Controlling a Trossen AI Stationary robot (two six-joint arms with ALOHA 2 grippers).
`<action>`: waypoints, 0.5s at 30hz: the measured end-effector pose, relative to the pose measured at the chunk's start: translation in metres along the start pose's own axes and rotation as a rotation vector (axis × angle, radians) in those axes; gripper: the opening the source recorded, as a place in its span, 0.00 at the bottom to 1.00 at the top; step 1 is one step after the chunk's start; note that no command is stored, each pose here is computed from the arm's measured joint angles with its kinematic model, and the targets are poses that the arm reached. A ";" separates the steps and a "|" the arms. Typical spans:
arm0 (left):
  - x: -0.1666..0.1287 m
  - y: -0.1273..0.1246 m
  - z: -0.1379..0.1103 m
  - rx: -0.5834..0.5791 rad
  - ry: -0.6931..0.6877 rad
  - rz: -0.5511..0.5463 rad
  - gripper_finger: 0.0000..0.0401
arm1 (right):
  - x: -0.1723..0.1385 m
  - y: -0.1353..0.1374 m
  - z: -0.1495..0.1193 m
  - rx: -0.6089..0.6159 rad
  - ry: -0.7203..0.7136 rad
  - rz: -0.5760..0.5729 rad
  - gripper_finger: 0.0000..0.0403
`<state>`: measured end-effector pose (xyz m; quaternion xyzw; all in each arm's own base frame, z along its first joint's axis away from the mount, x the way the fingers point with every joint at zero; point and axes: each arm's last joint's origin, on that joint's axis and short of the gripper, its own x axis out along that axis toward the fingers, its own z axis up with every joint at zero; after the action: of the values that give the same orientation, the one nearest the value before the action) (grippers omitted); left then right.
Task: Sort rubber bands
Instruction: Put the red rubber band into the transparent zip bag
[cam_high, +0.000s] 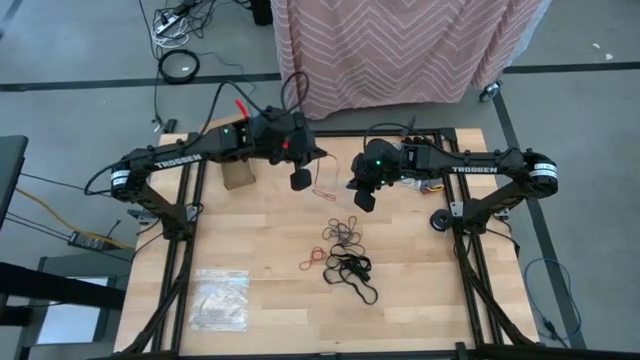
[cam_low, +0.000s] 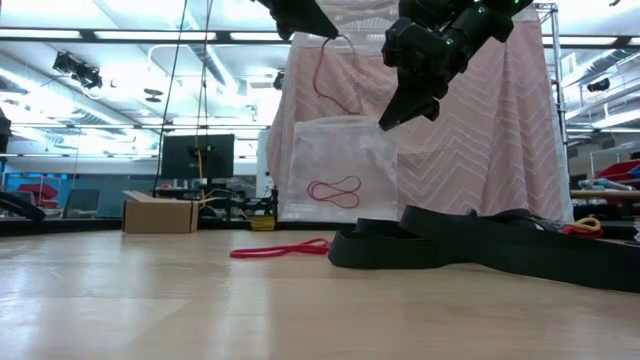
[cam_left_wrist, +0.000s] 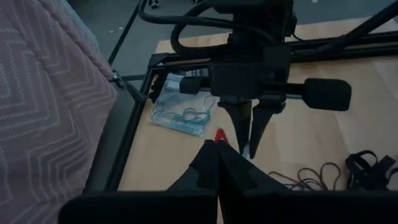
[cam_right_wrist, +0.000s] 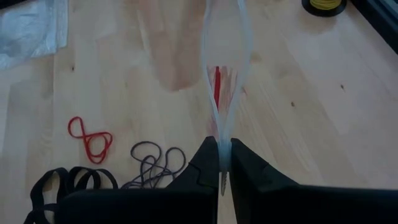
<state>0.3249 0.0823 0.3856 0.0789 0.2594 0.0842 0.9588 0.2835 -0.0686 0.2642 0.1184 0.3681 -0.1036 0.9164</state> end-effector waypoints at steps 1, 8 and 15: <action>0.000 0.000 -0.001 0.000 0.005 -0.001 0.00 | 0.000 0.000 0.000 0.000 0.000 0.000 0.03; 0.002 -0.001 -0.002 0.024 0.021 -0.005 0.00 | 0.000 0.000 0.000 -0.002 0.000 0.000 0.03; 0.002 0.004 0.000 0.023 -0.008 0.006 0.00 | 0.000 0.000 0.000 -0.005 0.000 0.000 0.03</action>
<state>0.3262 0.0862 0.3851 0.0912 0.2565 0.0837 0.9586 0.2836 -0.0686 0.2640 0.1162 0.3686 -0.1026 0.9166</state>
